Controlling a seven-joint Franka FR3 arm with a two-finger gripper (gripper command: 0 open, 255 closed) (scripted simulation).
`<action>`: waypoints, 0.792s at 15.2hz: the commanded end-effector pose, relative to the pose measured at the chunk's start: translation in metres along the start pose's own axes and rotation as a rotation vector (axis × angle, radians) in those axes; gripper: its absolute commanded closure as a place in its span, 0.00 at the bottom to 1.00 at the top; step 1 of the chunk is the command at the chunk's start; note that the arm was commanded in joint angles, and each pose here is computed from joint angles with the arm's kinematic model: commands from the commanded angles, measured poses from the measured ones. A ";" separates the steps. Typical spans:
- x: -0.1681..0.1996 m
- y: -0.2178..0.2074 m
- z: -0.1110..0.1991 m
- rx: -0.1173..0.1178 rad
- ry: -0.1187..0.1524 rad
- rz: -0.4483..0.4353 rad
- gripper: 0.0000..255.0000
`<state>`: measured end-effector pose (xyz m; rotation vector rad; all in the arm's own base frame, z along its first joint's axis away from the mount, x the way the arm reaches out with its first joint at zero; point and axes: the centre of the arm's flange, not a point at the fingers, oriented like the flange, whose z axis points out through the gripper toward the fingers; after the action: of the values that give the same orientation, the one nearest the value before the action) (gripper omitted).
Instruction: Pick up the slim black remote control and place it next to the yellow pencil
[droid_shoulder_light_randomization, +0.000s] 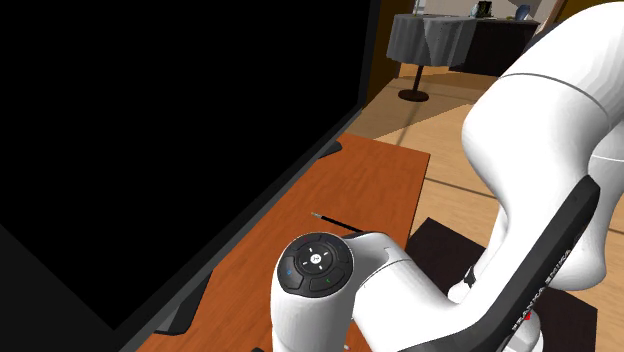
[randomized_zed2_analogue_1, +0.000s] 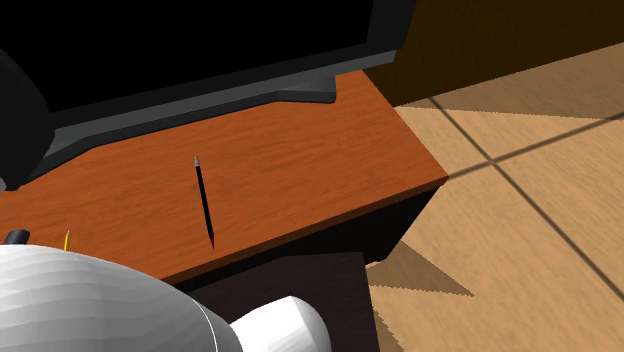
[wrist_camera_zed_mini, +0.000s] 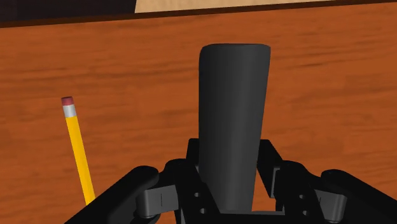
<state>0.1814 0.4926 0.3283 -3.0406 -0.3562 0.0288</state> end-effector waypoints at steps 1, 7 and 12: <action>0.000 0.000 0.001 0.000 0.000 0.001 1.00; 0.000 0.000 0.000 0.000 0.000 0.001 0.00; 0.000 0.000 -0.039 0.000 0.000 0.001 0.00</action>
<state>0.1842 0.4878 0.3547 -3.0413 -0.3536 0.0265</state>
